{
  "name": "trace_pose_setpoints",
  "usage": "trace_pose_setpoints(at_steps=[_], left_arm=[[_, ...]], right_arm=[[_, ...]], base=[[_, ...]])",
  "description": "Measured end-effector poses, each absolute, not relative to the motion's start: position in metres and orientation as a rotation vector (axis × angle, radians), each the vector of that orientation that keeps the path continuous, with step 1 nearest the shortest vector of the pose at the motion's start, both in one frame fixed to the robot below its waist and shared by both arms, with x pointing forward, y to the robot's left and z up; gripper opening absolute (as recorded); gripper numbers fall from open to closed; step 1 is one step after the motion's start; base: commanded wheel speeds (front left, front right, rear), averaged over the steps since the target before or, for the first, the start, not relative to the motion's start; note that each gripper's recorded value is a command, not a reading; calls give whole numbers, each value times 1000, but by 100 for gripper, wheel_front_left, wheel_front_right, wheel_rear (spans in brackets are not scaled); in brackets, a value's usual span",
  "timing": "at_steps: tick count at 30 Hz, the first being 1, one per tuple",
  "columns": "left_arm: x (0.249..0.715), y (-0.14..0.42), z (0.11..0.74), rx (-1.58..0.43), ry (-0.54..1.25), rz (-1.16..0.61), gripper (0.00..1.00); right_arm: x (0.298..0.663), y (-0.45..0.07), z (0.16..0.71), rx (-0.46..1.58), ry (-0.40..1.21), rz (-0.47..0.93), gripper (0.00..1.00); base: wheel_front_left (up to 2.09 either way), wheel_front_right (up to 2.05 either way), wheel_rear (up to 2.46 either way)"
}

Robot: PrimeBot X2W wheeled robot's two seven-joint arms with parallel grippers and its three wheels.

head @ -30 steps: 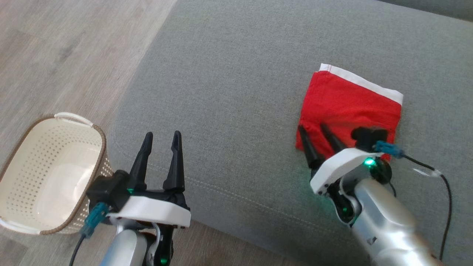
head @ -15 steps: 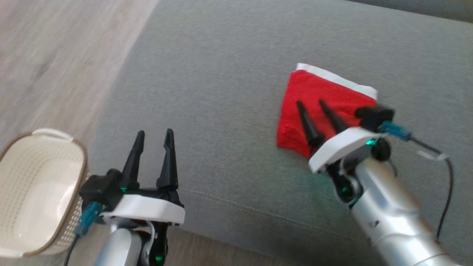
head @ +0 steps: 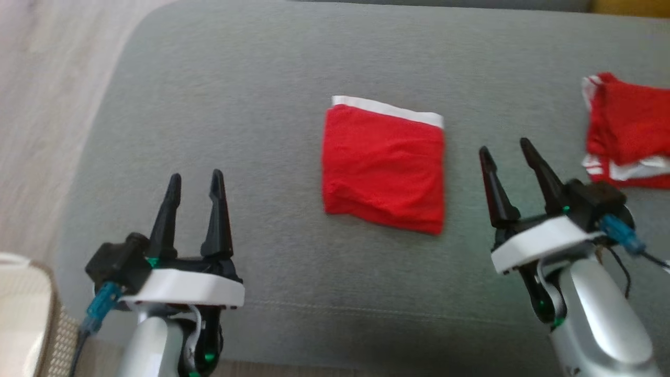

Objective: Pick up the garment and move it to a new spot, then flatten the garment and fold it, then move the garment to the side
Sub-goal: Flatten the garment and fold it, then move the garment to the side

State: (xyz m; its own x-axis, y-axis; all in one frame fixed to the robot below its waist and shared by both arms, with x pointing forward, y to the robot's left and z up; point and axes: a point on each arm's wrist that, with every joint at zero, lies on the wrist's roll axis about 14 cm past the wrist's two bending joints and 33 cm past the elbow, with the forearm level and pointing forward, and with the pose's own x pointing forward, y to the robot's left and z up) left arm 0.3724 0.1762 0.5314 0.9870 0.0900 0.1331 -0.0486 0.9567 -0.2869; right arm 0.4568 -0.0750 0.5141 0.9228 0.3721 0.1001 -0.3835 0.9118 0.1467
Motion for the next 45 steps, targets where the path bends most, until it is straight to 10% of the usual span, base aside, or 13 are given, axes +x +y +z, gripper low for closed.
trace_pose_setpoints(at_steps=[26,45], left_arm=[[391,132,521,-284,-104,-67,100],[394,136,499,-276,-41,-57,100]], right_arm=[[414,-139,513,100,-99,188,100],[459,-65,443,276,147,340,100]], base=[[0,0,0],[0,0,0]])
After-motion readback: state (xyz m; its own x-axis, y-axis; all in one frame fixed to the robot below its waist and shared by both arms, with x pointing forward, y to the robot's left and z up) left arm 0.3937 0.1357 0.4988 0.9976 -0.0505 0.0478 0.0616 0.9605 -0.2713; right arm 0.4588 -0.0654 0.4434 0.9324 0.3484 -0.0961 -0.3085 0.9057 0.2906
